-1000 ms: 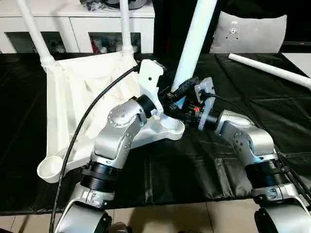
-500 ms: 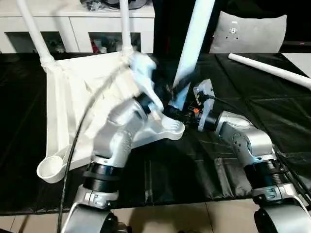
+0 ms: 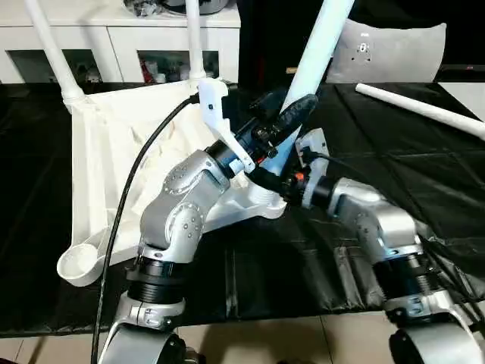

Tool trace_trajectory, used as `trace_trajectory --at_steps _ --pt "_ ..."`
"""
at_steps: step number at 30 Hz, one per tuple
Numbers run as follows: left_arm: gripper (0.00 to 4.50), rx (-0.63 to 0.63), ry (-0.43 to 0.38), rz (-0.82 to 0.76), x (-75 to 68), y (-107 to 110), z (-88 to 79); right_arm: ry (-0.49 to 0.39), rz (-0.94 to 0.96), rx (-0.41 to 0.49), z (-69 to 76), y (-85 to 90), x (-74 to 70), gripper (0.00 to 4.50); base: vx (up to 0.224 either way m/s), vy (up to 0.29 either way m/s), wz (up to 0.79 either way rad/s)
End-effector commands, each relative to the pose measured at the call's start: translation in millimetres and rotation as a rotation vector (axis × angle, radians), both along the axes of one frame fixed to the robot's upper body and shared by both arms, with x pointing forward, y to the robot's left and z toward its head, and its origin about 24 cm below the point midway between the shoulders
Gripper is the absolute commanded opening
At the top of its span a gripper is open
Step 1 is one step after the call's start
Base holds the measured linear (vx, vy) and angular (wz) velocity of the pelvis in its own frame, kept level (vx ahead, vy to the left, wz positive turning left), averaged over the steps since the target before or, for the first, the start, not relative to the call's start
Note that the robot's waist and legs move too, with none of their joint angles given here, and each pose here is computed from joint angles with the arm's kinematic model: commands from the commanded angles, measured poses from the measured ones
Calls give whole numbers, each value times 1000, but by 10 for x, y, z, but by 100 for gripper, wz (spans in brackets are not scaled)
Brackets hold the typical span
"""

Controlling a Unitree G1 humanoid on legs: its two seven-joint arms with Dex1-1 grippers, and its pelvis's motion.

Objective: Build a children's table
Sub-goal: Insert table leg to table base

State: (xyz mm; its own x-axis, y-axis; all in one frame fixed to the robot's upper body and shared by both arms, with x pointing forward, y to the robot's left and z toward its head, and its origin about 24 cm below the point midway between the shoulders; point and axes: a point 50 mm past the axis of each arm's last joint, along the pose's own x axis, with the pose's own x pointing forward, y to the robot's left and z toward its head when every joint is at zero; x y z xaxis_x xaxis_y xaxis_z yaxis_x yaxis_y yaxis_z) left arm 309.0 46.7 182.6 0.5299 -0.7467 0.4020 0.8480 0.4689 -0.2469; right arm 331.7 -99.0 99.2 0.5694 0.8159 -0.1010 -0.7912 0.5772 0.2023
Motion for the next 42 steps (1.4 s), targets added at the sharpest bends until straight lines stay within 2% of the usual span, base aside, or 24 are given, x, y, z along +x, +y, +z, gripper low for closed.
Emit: trace_trajectory --at_steps 1,4,10,14,17,19,20,23,26,27,29,31,34,37,38,40,42 --pt "299 -17 -20 -86 -86 -80 50 -25 -3 -13 63 24 7 194 0 0 0" --pt "299 -50 -38 -125 -133 0 90 2 -96 -18 41 -62 64 194 0 0 0" --pt "299 -38 -57 -131 -178 125 89 16 -212 -44 -14 -190 109 194 0 0 0" --pt "299 9 -33 -65 -172 300 9 57 -301 -43 -43 -284 98 194 0 0 0" --pt "299 173 7 21 -131 490 -196 54 -317 -79 -68 -334 37 194 0 0 0" --pt "299 368 20 74 -99 607 -396 59 -334 -118 -91 -358 5 194 0 0 0" --pt "299 383 21 77 -97 615 -411 61 -336 -119 -92 -360 4 194 0 0 0" --pt "299 653 33 130 -62 766 -685 29 -482 -113 -48 -459 7 194 0 0 0" --pt "299 702 30 121 -82 784 -739 7 -469 -122 -32 -474 -9 194 0 0 0" --pt "299 758 32 93 -120 787 -828 15 -462 -144 -45 -518 -31 194 0 0 0" --pt "299 782 40 73 -143 778 -889 26 -456 -131 -55 -541 -41 194 0 0 0" --pt "299 842 47 20 -184 759 -1013 -4 -454 -103 -63 -576 -47 194 0 0 0" --pt "299 898 67 -18 -200 763 -1130 -31 -423 -120 -92 -556 -89 194 0 0 0" --pt "262 925 76 -44 -199 768 -1189 -23 -372 -105 -106 -511 -140 194 0 0 0" --pt "262 926 79 -50 -197 768 -1197 -21 -361 -99 -106 -502 -148 194 0 0 0" --pt "253 945 79 -34 -152 782 -1225 -25 -330 -90 -105 -476 -167 194 0 0 0" --pt "221 972 95 -2 -89 811 -1260 -32 -316 -78 -98 -456 -176 194 0 0 0"
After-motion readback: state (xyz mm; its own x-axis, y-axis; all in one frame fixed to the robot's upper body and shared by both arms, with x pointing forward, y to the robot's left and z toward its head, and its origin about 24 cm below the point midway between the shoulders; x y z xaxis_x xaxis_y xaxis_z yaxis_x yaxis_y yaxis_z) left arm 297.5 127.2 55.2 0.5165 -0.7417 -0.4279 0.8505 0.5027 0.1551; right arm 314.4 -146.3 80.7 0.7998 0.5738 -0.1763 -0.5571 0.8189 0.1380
